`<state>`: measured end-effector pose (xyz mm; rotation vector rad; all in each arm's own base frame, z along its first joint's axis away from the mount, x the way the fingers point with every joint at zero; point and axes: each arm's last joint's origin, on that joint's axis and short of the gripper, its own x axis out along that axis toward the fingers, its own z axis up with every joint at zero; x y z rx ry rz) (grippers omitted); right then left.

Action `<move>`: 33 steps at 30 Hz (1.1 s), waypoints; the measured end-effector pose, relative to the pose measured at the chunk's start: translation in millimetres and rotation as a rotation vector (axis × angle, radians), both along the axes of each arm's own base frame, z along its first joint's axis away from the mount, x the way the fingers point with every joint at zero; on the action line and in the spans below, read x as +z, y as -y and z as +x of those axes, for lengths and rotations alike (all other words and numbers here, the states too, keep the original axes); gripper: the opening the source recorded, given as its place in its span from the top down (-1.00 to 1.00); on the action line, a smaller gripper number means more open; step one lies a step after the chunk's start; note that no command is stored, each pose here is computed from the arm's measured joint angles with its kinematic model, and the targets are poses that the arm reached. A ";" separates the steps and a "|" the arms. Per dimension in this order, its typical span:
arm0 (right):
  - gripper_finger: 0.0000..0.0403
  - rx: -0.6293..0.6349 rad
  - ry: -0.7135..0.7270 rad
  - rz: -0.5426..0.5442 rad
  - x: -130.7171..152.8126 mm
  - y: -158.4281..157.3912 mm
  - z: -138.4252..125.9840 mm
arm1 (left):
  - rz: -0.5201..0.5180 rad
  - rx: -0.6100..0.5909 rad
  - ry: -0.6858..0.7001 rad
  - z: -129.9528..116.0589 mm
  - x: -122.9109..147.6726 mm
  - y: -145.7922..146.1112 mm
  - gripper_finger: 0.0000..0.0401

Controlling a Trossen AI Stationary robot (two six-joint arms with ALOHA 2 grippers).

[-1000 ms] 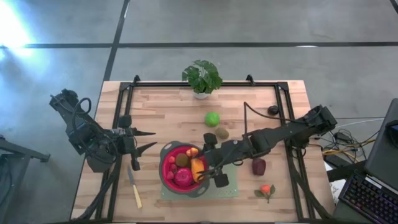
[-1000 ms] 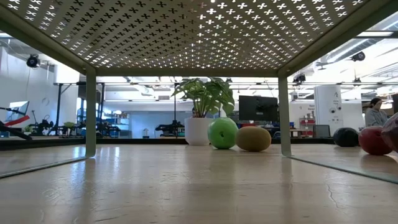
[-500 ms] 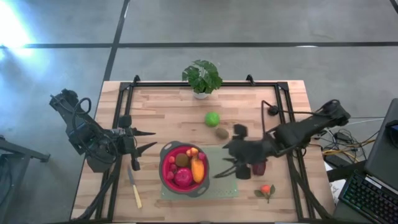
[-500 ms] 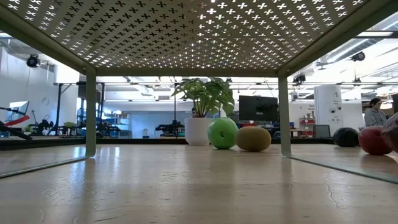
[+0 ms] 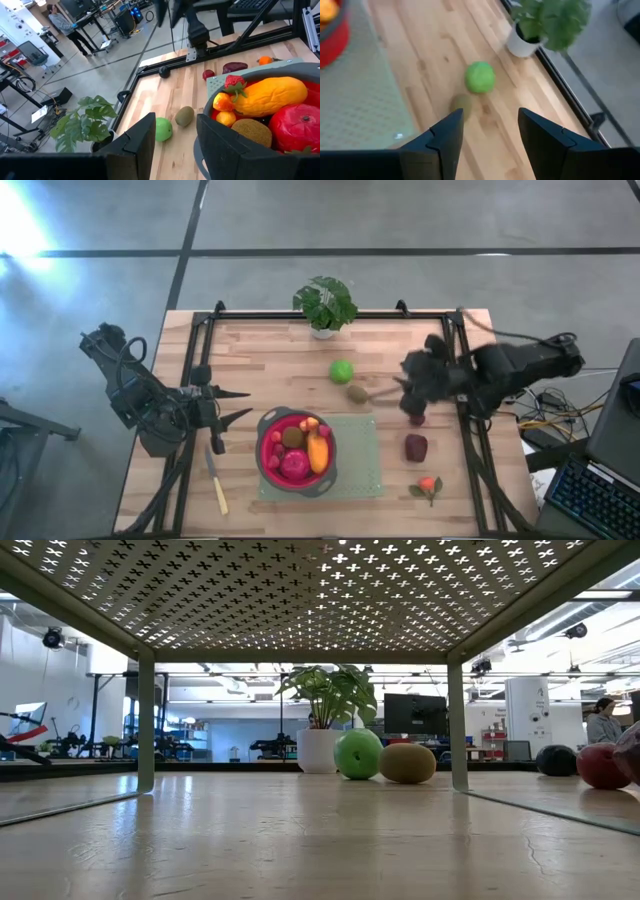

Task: Pick & Place Fruit
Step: Put the kiwi into the red strainer

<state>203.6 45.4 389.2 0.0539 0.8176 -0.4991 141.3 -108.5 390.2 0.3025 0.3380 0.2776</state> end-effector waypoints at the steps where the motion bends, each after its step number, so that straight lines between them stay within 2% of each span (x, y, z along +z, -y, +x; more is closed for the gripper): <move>1: 0.07 -0.007 -0.003 0.009 0.9 8.4 -3.3 | 0.000 0.000 0.000 0.0 0.0 -0.1 0.26; 6: 0.03 -0.069 -0.020 0.027 -0.7 50.6 -11.2 | 0.000 0.000 0.000 0.0 0.0 0.0 0.26; 8: 0.03 -0.054 -0.018 0.034 -3.9 67.5 -8.9 | 0.000 0.000 0.000 0.0 0.0 0.0 0.26; 13: 0.06 0.041 -0.012 0.128 -16.0 107.0 -2.5 | 0.000 0.000 0.000 0.0 0.0 0.0 0.26; 17: 0.11 -0.018 -0.075 0.162 -29.6 128.9 -8.9 | 0.000 0.000 0.000 0.0 0.0 -0.1 0.26; 20: 0.13 -0.065 -0.172 0.211 -39.7 132.8 -19.2 | 0.000 0.000 0.000 0.0 0.0 0.0 0.26; 26: 0.16 -0.122 -0.327 0.320 -54.6 119.2 -42.2 | 0.000 0.000 0.000 0.0 0.0 0.0 0.26; 33: 0.11 -0.177 -0.340 0.360 -77.6 107.3 -65.9 | 0.000 0.000 0.000 0.0 0.0 0.0 0.26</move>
